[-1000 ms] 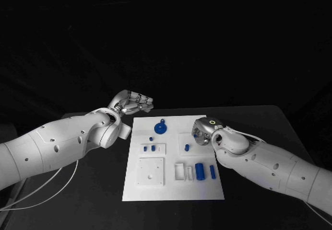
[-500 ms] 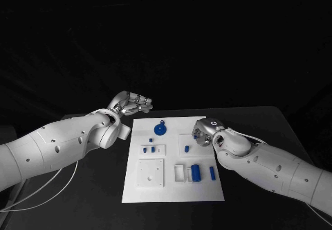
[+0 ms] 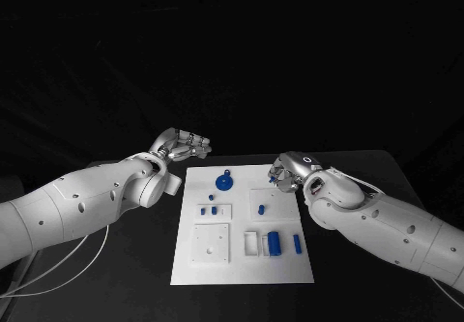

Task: Assemble the parts on the task board

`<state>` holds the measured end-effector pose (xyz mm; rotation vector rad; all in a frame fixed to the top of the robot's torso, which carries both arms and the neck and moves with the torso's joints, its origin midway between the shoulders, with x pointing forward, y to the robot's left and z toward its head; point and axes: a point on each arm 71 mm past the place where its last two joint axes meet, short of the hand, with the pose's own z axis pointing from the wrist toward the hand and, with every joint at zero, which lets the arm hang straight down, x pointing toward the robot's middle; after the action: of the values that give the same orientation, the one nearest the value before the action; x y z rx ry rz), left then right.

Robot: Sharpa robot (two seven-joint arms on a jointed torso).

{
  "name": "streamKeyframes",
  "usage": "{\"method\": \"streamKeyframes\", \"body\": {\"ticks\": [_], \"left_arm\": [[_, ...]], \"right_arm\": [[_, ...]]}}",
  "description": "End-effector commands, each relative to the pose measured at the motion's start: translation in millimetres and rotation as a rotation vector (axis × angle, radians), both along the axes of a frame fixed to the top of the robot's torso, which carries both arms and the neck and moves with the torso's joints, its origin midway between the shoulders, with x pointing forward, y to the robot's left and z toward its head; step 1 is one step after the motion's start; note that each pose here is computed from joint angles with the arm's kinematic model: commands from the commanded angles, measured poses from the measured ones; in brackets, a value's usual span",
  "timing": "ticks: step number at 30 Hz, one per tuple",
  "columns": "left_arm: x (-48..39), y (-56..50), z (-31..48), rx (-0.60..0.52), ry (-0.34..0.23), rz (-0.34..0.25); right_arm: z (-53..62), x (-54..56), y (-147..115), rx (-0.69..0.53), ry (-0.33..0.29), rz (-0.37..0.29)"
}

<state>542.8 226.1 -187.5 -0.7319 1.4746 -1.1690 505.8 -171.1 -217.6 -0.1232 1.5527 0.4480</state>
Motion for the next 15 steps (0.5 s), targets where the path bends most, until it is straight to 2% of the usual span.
{"method": "streamKeyframes", "body": {"ticks": [1,11,15], "left_arm": [[0.6,-0.8,1.4,-0.018,-0.004,-0.002],[1.7,-0.3,0.9,-0.02,-0.001,0.003],[2.5,-2.0,0.6,-0.02,0.0,0.002]], "right_arm": [[5.6,-5.0,7.0,0.054,0.011,0.034],[8.9,-27.5,34.4,0.089,0.021,0.12],[4.5,-40.8,53.4,0.086,0.028,0.175]]}}
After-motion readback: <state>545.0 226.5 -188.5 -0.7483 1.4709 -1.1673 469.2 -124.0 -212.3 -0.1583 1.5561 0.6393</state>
